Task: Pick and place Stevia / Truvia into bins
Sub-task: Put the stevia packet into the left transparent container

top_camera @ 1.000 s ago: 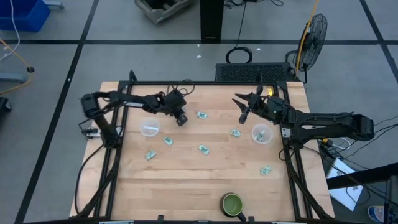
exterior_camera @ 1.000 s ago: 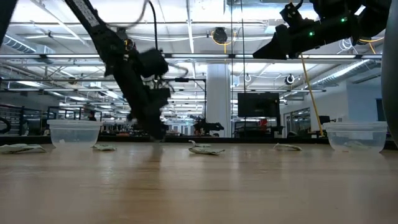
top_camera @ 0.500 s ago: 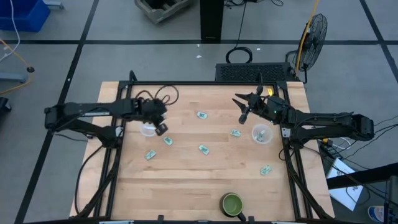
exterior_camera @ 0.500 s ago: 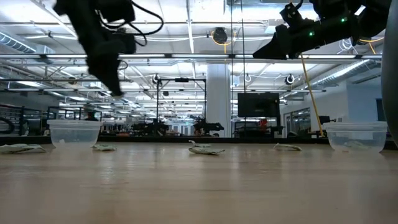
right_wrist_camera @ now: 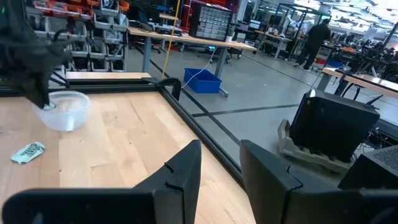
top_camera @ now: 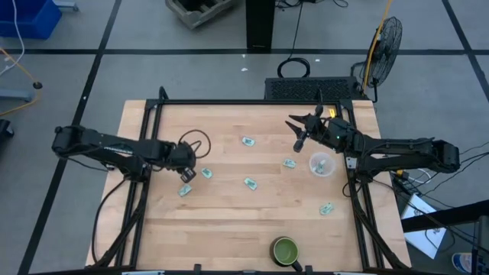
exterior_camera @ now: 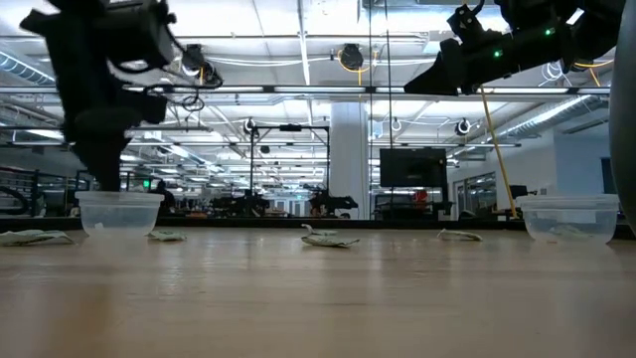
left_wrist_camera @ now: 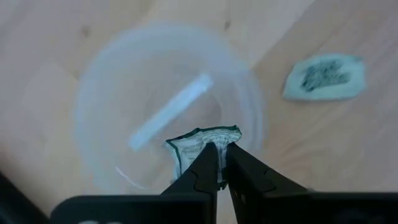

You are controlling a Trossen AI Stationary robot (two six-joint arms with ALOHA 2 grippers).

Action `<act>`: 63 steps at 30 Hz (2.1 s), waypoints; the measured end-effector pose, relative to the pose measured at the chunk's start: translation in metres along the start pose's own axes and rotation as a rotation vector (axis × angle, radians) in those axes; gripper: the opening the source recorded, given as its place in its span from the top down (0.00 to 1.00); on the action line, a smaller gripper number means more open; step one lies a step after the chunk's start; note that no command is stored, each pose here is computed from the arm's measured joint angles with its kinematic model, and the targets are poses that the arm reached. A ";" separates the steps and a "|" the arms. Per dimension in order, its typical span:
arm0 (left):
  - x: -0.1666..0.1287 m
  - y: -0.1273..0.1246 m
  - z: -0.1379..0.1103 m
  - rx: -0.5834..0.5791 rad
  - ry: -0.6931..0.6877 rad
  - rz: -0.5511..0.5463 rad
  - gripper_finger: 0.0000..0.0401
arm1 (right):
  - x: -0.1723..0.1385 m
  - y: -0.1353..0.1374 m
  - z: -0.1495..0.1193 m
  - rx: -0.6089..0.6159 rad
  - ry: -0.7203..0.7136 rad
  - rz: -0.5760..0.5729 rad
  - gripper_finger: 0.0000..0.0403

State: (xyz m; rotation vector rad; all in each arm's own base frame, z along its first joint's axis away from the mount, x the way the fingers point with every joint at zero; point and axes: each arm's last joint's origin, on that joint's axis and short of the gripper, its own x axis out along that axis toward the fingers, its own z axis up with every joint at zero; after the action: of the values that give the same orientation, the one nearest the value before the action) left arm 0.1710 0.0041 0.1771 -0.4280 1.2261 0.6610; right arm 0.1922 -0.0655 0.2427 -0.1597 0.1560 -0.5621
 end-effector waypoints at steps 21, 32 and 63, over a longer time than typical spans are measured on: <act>0.023 0.010 -0.009 -0.033 -0.064 0.088 0.79 | 0.000 0.000 0.002 0.005 -0.016 -0.003 0.74; 0.022 0.006 -0.005 -0.019 -0.099 0.026 0.79 | 0.000 0.000 0.002 0.004 -0.016 -0.003 0.74; -0.051 -0.015 0.044 0.134 -0.219 -0.084 0.79 | 0.000 0.000 0.001 0.004 -0.015 0.001 0.74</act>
State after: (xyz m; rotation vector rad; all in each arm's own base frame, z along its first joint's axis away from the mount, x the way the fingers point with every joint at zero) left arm 0.2024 0.0090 0.2385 -0.2859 1.0319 0.5358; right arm 0.1924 -0.0654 0.2440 -0.1601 0.1404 -0.5605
